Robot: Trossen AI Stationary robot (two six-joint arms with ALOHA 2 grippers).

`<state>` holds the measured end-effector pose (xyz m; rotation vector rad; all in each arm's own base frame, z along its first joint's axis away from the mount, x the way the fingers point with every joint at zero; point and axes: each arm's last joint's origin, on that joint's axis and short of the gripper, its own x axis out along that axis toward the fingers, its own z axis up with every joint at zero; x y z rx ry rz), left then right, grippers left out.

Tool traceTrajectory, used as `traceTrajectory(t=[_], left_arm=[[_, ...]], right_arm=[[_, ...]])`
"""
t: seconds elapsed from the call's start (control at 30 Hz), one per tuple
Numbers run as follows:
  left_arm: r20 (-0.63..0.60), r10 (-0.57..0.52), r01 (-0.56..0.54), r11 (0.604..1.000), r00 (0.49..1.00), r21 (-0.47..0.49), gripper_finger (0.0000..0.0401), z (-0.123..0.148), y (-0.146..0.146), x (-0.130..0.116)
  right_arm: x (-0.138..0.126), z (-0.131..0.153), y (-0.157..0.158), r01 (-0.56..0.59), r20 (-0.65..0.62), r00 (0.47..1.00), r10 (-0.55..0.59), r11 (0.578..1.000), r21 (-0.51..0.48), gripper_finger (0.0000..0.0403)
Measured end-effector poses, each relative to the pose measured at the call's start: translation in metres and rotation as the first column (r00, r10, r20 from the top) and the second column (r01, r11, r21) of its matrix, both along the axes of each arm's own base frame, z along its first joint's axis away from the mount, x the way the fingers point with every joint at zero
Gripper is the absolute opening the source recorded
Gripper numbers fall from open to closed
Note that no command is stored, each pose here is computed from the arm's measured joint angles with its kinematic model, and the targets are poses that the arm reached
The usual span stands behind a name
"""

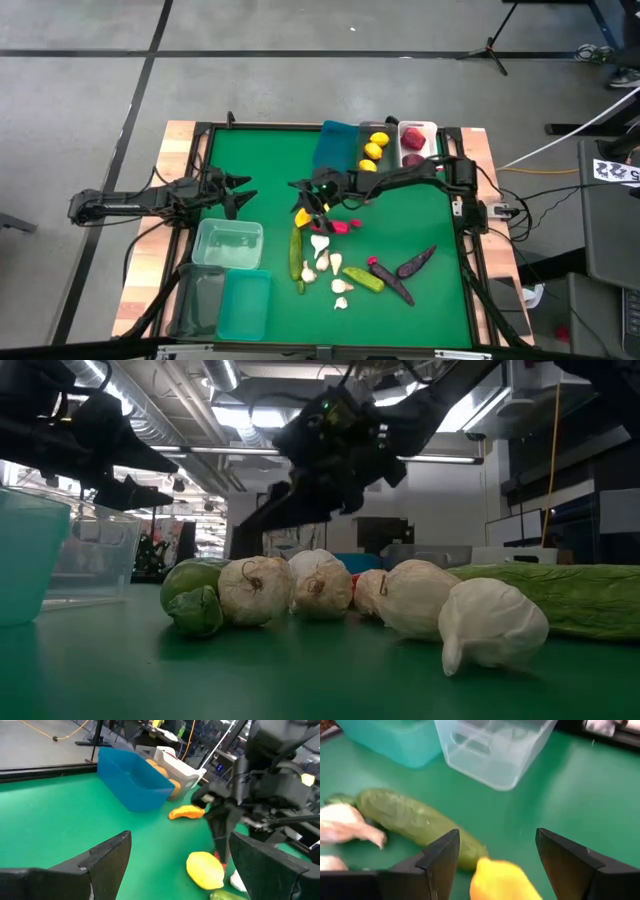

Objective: Sort produce into baskets
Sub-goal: Put the yellow lemon into the black bin

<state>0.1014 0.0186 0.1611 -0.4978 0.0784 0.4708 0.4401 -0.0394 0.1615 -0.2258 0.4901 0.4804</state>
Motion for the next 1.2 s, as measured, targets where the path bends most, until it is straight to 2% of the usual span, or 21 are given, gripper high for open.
traceTrajectory(t=[0.23,0.4,0.63,0.8,1.03,1.2], left_arm=[[-0.010,0.000,-0.001,1.000,1.000,-0.003,0.0329,-0.001,0.000,0.001],[-0.012,0.000,0.000,1.000,1.000,0.001,0.0329,-0.001,0.000,0.001],[-0.013,0.000,0.000,1.000,1.000,0.003,0.0329,-0.001,0.000,0.001],[-0.019,0.002,-0.002,1.000,1.000,0.000,0.0329,-0.001,0.000,0.001],[-0.035,0.006,-0.006,1.000,0.999,-0.015,0.0329,-0.003,0.000,0.002],[-0.037,0.007,-0.008,1.000,0.999,-0.020,0.0329,-0.004,0.000,0.003]], right_arm=[[-0.007,-0.015,-0.015,0.024,-0.105,0.994,-0.025,1.000,-0.009,0.0260],[-0.010,-0.018,-0.025,0.048,-0.108,0.993,-0.049,0.999,-0.012,0.0260],[-0.003,-0.032,-0.024,0.012,-0.088,0.996,-0.013,1.000,-0.011,0.0260],[0.000,-0.039,-0.025,0.021,-0.112,0.994,-0.020,1.000,0.015,0.0260],[0.000,-0.041,-0.025,0.041,-0.134,0.990,-0.040,0.999,0.004,0.0259],[-0.001,-0.042,-0.025,0.047,-0.140,0.989,-0.046,0.999,0.000,0.0231]])
